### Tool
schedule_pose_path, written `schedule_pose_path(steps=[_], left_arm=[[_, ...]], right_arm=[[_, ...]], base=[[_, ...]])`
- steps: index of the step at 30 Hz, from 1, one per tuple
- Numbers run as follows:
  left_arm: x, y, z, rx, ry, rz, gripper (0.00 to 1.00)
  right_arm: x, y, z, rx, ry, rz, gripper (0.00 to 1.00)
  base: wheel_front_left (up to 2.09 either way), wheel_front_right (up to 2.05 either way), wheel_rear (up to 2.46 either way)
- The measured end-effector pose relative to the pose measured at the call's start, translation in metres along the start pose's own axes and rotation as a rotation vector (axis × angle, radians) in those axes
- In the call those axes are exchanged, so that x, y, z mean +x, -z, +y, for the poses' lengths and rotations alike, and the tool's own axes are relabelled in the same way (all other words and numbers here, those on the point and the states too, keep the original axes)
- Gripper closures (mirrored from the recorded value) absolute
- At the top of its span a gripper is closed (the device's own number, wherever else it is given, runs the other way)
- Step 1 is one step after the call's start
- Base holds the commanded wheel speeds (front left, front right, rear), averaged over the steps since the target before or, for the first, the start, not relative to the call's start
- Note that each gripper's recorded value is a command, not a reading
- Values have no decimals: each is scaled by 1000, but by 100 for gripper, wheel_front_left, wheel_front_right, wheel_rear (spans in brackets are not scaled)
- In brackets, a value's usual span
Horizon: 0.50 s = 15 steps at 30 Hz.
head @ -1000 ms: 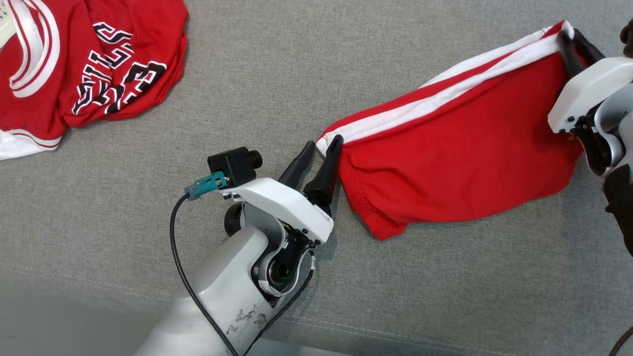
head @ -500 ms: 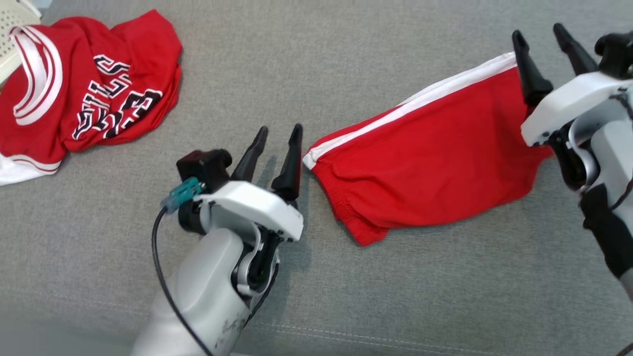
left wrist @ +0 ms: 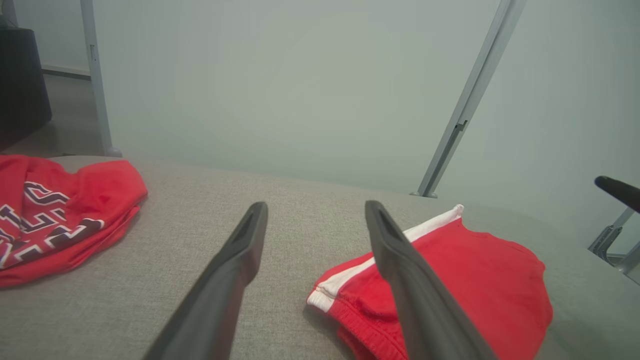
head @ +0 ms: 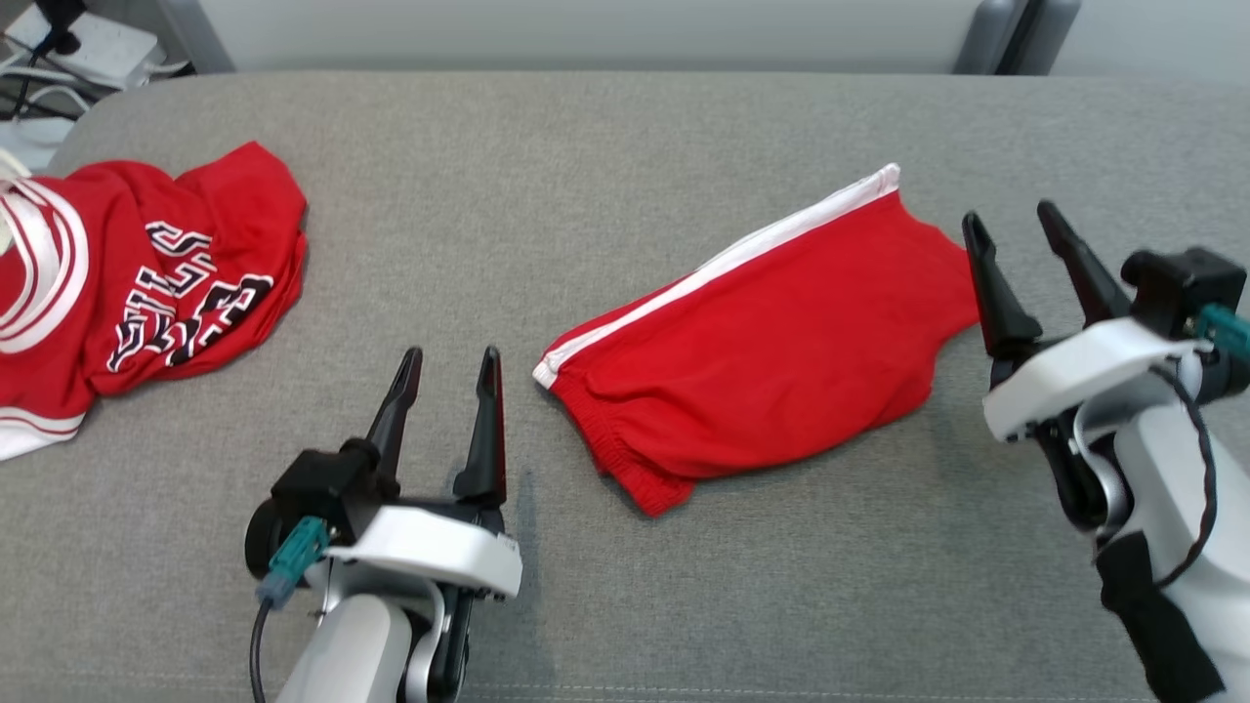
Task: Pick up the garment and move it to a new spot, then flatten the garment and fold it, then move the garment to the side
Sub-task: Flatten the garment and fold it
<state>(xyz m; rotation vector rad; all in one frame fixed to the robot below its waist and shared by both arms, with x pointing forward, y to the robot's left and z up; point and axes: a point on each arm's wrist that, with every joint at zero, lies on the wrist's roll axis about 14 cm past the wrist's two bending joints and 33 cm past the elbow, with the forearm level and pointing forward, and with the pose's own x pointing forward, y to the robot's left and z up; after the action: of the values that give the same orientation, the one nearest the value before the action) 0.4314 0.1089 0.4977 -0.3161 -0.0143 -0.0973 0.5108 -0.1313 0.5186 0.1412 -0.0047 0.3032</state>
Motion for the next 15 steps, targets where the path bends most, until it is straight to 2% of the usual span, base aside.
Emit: schedule_pose_path(steps=[10,13,15], left_arm=[[-26,-9,-8,41,16,-31,0],[-29,-9,-10,45,22,-33,0],[-31,-10,-12,43,27,-34,0]], right_arm=[[-58,10,-18,53,109,-6,0],[-65,17,-22,82,136,6,0],[-68,26,-24,142,159,23,0]], base=[[0,0,0],[0,0,0],[0,0,0]])
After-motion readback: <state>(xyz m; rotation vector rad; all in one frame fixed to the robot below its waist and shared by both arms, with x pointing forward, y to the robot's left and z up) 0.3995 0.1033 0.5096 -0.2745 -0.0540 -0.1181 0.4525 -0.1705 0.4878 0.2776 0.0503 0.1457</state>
